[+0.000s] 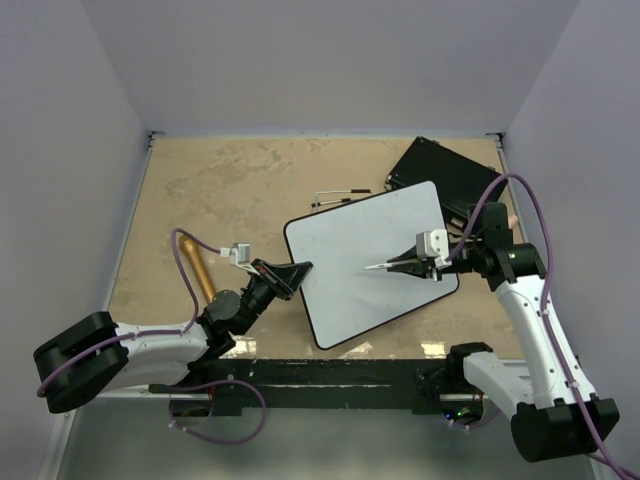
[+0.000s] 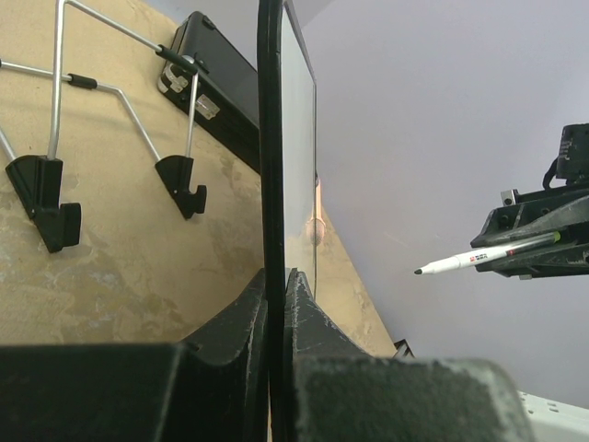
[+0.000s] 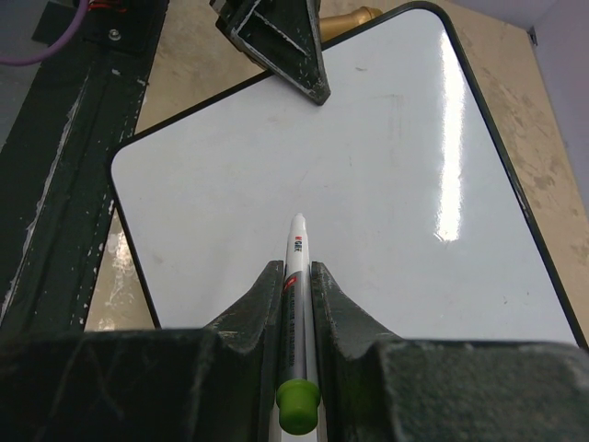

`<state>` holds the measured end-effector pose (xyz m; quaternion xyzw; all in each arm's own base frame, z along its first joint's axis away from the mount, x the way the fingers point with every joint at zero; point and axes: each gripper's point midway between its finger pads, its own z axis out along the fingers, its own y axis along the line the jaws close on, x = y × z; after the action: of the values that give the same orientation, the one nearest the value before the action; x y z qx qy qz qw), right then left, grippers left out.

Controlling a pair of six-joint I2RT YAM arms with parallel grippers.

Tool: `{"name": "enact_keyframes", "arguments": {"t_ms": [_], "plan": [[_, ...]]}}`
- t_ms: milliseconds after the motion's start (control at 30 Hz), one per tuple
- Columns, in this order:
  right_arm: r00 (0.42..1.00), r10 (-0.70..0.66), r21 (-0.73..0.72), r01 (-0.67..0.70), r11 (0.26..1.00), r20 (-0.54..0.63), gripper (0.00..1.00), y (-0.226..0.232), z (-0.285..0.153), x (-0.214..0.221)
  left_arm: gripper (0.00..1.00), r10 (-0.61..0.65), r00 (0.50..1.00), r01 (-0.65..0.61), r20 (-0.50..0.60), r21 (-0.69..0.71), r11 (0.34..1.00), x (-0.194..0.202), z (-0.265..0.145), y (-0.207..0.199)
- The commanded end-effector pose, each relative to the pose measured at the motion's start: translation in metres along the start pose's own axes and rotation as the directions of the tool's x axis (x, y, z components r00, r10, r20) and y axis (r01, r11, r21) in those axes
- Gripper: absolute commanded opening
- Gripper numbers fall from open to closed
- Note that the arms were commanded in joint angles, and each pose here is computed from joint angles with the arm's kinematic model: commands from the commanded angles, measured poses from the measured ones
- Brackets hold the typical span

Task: Write a sentence on the whiteboard

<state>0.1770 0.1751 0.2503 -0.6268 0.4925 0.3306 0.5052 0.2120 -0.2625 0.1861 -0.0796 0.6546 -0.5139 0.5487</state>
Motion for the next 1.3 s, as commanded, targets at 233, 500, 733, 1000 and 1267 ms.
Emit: {"name": "enact_keyframes", "arguments": {"t_ms": [233, 500, 733, 1000, 1267], "plan": [[0.999, 0.041, -0.044, -0.04, 0.998, 0.026, 0.0, -0.006, 0.003, -0.019, 0.0, 0.164, 0.985, -0.165, -0.053, -0.01, 0.986, 0.014, -0.002, 0.014], [1.0, 0.023, -0.078, -0.024, 0.997, -0.01, 0.0, -0.014, 0.024, -0.026, 0.0, 0.131, 0.99, -0.132, -0.05, -0.014, 0.991, 0.014, 0.0, 0.011], [1.0, 0.028, -0.063, -0.028, 0.998, 0.002, 0.0, -0.011, 0.037, -0.045, 0.0, 0.141, 0.989, -0.142, -0.038, -0.013, 0.99, 0.009, 0.004, 0.006], [0.999, 0.034, -0.084, -0.033, 0.996, 0.016, 0.0, -0.01, 0.049, -0.054, 0.0, 0.132, 0.991, -0.133, -0.032, -0.027, 0.991, 0.008, 0.002, 0.009], [0.999, 0.039, -0.106, -0.039, 0.994, -0.007, 0.0, -0.005, 0.063, -0.056, 0.0, 0.124, 0.992, -0.125, -0.02, -0.043, 0.991, 0.007, 0.005, 0.012]]}}
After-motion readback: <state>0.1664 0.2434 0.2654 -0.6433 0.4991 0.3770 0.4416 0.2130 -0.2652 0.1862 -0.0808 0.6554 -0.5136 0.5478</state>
